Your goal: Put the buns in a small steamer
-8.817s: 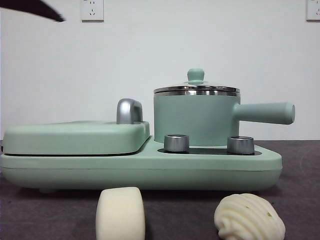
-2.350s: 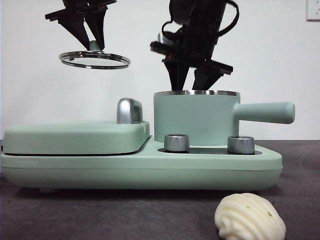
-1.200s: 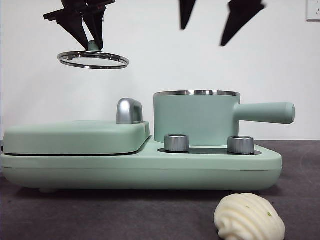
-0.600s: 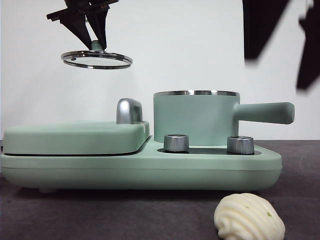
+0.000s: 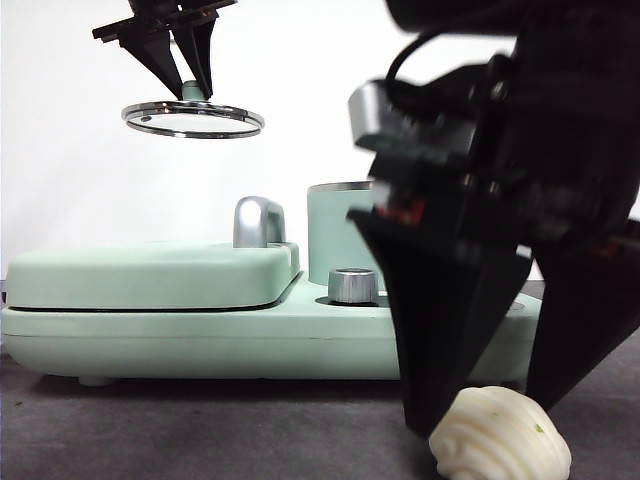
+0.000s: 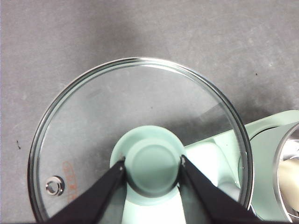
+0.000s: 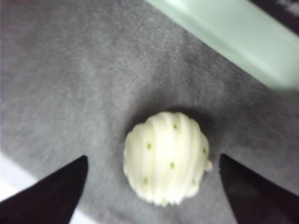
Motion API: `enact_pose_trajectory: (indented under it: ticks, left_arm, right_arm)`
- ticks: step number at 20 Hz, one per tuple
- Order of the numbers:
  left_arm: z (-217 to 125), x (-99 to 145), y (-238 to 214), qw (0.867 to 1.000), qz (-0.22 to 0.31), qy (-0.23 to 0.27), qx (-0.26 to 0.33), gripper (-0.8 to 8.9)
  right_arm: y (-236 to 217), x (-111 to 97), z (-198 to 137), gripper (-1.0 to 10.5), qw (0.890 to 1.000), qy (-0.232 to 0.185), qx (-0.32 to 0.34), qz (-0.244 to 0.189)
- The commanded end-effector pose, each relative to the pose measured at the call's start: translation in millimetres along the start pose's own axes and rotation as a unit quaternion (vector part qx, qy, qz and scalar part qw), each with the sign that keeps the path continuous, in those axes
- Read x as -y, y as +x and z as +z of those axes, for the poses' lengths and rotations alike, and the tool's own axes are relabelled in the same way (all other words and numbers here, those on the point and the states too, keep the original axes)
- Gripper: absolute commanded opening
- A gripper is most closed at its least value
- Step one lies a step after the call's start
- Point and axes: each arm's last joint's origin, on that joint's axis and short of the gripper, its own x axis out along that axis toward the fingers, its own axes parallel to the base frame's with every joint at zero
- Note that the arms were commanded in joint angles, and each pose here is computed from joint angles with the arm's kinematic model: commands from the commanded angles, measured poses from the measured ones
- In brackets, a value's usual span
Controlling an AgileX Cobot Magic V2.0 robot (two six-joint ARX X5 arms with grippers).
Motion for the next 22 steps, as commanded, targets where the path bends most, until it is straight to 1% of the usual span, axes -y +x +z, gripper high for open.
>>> enact_pose_trajectory:
  ticks: [1, 3, 5, 6, 8, 10, 12, 14, 16, 19, 22]
  left_arm:
    - [5, 3, -14, 0.999, -0.002, 0.005, 0.033, 0.87]
    - [5, 3, -14, 0.999, -0.002, 0.004, 0.033, 0.87]
    - [5, 3, -14, 0.999, -0.002, 0.005, 0.033, 0.87]
    - [5, 3, -14, 0.999, -0.002, 0.004, 0.033, 0.87]
    - [5, 3, -14, 0.999, -0.002, 0.004, 0.033, 0.87]
    - [5, 3, -14, 0.999, -0.002, 0.004, 0.033, 0.87]
    - [5, 3, -14, 0.999, -0.002, 0.004, 0.033, 0.87]
    - [5, 3, -14, 0.999, -0.002, 0.004, 0.033, 0.87]
    - [5, 4, -14, 0.999, -0.003, 0.005, 0.033, 0.87]
    - [5, 6, -14, 0.999, -0.004, 0.007, 0.033, 0.88]
    - [5, 9, -13, 0.999, -0.006, 0.010, 0.033, 0.87]
  right_arm:
    - [9, -3, 2, 3.4, 1.000, 0.001, -0.010, -0.005]
    - [13, -3, 2, 2.9, 1.000, 0.001, -0.019, -0.009]
    - [13, -3, 2, 1.6, 1.000, 0.002, -0.018, -0.009]
    - [13, -3, 2, 1.2, 1.000, 0.003, -0.018, -0.009]
    - [8, -4, 6, 1.1, 1.000, 0.003, -0.018, -0.007]
    - [-8, -7, 17, 1.1, 1.000, 0.004, -0.023, -0.011]
    - [-36, -9, 33, 1.1, 0.999, 0.005, -0.032, -0.018]
    - [-71, -5, 53, 1.1, 0.999, 0.013, -0.024, -0.021]
    - [-107, 3, 73, 1.1, 0.999, 0.024, 0.005, -0.020]
    - [-149, 24, 108, 1.1, 0.998, 0.031, 0.054, -0.028]
    - [-165, 49, 143, 1.1, 0.995, 0.045, 0.076, -0.044]
